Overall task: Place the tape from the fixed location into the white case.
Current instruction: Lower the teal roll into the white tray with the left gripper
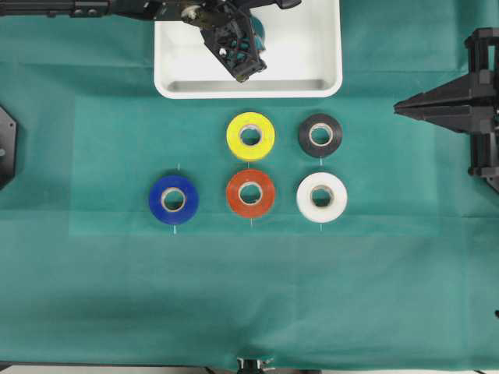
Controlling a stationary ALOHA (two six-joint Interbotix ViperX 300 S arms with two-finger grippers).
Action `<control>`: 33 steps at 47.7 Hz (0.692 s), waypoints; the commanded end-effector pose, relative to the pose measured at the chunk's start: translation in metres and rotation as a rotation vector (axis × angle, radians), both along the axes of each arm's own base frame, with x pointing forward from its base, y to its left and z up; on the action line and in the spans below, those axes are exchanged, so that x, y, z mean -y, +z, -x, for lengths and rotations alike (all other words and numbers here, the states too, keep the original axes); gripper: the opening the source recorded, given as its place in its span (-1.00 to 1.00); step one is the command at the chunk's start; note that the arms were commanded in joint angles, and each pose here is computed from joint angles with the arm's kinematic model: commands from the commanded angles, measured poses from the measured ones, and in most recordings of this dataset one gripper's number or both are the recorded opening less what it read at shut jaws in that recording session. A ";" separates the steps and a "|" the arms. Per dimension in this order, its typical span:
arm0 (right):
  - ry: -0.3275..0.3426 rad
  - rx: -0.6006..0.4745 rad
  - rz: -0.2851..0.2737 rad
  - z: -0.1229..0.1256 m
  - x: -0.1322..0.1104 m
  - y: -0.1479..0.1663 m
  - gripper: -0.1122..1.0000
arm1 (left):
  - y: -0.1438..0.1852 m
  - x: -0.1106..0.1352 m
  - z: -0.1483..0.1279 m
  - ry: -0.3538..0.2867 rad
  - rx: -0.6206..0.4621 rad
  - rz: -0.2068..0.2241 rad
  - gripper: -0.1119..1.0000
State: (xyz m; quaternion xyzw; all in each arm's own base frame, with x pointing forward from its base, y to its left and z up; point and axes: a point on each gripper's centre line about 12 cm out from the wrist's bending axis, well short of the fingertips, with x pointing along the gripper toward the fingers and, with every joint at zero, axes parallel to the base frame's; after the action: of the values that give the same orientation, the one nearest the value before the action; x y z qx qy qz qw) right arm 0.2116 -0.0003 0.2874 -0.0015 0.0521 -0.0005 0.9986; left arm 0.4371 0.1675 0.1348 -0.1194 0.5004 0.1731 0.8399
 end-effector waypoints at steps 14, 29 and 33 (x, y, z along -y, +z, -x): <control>-0.002 0.025 -0.001 -0.003 0.000 0.010 -0.81 | 0.019 0.000 -0.002 0.001 0.041 -0.013 0.81; 0.000 0.028 0.000 -0.003 0.000 0.011 -0.81 | 0.042 0.002 0.002 0.001 0.045 -0.015 0.83; 0.000 0.028 0.000 -0.003 0.000 0.011 -0.81 | 0.057 0.003 0.003 -0.001 0.064 -0.022 0.83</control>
State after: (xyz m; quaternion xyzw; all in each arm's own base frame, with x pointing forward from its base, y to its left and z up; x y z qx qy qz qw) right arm 0.2120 -0.0003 0.2877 -0.0015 0.0521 -0.0005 0.9986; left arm 0.4308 0.1643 0.1471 -0.1210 0.5128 0.1717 0.8324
